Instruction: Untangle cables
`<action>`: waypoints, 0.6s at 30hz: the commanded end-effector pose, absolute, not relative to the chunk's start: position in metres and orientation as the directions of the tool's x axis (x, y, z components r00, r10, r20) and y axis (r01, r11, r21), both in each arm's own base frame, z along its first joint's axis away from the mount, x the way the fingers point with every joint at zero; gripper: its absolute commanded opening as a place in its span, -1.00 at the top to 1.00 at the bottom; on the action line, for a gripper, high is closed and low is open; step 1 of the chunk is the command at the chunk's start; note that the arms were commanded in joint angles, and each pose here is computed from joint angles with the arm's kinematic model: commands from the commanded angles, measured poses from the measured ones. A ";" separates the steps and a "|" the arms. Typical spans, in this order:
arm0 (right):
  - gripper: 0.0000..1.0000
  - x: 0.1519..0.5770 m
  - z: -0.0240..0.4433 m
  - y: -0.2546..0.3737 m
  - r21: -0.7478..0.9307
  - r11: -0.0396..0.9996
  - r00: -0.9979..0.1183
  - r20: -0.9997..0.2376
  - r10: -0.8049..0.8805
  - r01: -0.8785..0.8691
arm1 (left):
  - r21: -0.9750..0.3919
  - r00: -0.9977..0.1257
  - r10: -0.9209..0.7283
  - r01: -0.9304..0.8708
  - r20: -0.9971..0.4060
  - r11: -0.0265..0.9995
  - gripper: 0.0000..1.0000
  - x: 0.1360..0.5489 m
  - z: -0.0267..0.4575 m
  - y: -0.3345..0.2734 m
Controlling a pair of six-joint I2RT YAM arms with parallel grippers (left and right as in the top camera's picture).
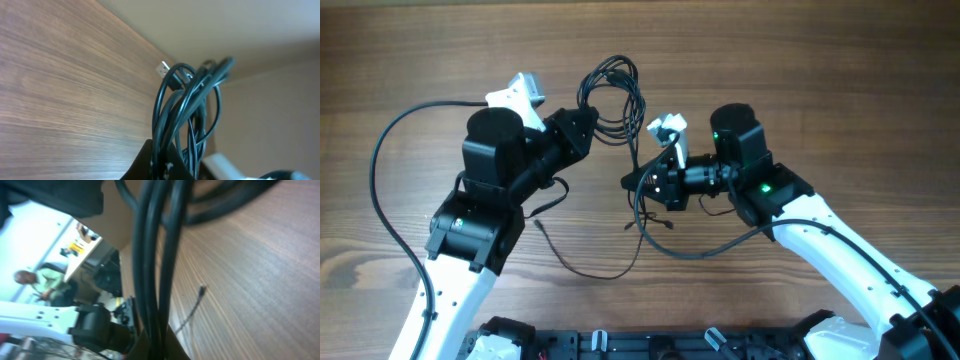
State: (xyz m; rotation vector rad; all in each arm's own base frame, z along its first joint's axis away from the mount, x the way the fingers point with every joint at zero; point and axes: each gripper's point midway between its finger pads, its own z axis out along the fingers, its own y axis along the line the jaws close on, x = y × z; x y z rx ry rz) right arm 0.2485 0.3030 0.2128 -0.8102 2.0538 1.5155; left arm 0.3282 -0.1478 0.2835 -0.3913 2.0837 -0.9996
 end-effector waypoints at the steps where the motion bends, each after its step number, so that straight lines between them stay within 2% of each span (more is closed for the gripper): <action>1: 0.91 0.247 0.225 0.298 0.754 0.191 -0.778 -0.608 -0.160 -0.629 | -0.650 -0.648 -0.409 0.180 -0.643 0.738 0.92 0.328 0.278 -0.157; 8: 0.91 0.261 0.247 0.283 0.770 0.208 -0.795 -0.602 -0.073 -0.603 | -0.541 -0.658 -0.216 0.341 -0.721 0.769 0.92 0.318 0.265 -0.192; 14: 0.91 0.290 0.255 0.256 0.834 0.251 -0.853 -0.519 0.054 -0.492 | -0.435 -0.604 -0.080 0.470 -0.793 0.768 0.92 0.309 0.267 -0.208; 18: 0.91 0.296 0.256 0.245 0.855 0.247 -0.869 -0.488 0.079 -0.457 | -0.387 -0.575 -0.066 0.456 -0.815 0.801 0.92 0.316 0.266 -0.201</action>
